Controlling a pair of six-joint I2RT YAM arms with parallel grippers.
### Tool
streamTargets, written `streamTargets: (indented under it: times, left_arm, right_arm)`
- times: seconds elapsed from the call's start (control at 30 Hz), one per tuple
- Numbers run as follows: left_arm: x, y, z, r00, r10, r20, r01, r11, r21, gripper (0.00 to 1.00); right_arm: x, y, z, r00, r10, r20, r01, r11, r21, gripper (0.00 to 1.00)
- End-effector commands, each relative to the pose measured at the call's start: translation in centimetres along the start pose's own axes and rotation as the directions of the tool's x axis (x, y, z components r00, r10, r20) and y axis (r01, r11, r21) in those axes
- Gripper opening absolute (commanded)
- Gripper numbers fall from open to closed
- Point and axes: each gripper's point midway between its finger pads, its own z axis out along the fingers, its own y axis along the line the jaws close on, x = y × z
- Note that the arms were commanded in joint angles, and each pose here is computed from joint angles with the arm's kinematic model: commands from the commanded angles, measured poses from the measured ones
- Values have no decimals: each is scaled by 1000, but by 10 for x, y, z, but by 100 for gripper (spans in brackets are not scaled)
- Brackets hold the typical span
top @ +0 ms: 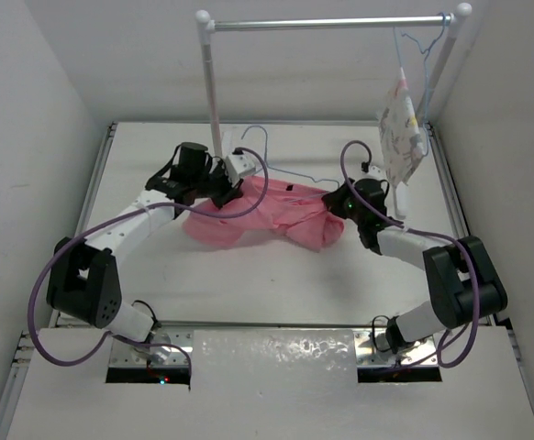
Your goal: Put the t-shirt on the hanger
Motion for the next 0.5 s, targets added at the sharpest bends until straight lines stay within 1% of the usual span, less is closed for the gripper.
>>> streamTargets:
  times: [0.0, 0.03, 0.07, 0.13, 0.2, 0.23, 0.27, 0.3, 0.37, 0.4, 0.43, 0.47]
  left_arm:
    - [-2, 26, -21, 979, 204, -11, -204, 973, -106, 0]
    - [7, 29, -19, 975, 221, -29, -223, 967, -124, 0]
    - [13, 32, -19, 970, 238, -51, -243, 959, -145, 0]
    - [15, 41, -20, 958, 278, -64, -285, 939, -194, 0]
    - [21, 53, -22, 957, 269, -106, -288, 924, -253, 0]
    - [23, 57, -23, 955, 268, -122, -292, 917, -273, 0]
    - [25, 64, -28, 951, 269, -150, -303, 902, -308, 0]
    - [27, 68, -29, 942, 290, -167, -329, 889, -318, 0]
    - [31, 72, -33, 928, 318, -194, -367, 867, -337, 0]
    - [31, 73, -34, 911, 356, -209, -408, 851, -330, 0]
    - [34, 71, -34, 900, 373, -226, -430, 846, -314, 0]
    - [34, 70, -35, 871, 427, -241, -484, 827, -286, 0]
  right_arm:
    - [-10, -47, -6, 1000, 24, -10, -22, 995, 99, 0]
    - [-15, -51, -6, 1000, 23, -2, -22, 994, 104, 0]
    - [-15, -48, -7, 1000, 23, -18, -21, 997, 76, 0]
    - [-22, -55, -8, 1000, 5, -23, -3, 995, 95, 0]
    - [-31, -62, -10, 999, -40, -21, 43, 991, 129, 0]
    - [-28, -68, -13, 997, -61, -46, 68, 985, 160, 0]
    - [-36, -66, -15, 995, -89, -40, 94, 982, 164, 0]
    - [-42, -73, -17, 990, -139, -37, 143, 968, 205, 0]
    - [-50, -77, -20, 977, -199, -71, 211, 943, 256, 0]
    - [-55, -86, -22, 965, -249, -89, 264, 915, 306, 0]
    - [-52, -92, -26, 954, -268, -133, 298, 893, 338, 0]
    - [-58, -92, -27, 941, -306, -144, 338, 870, 360, 0]
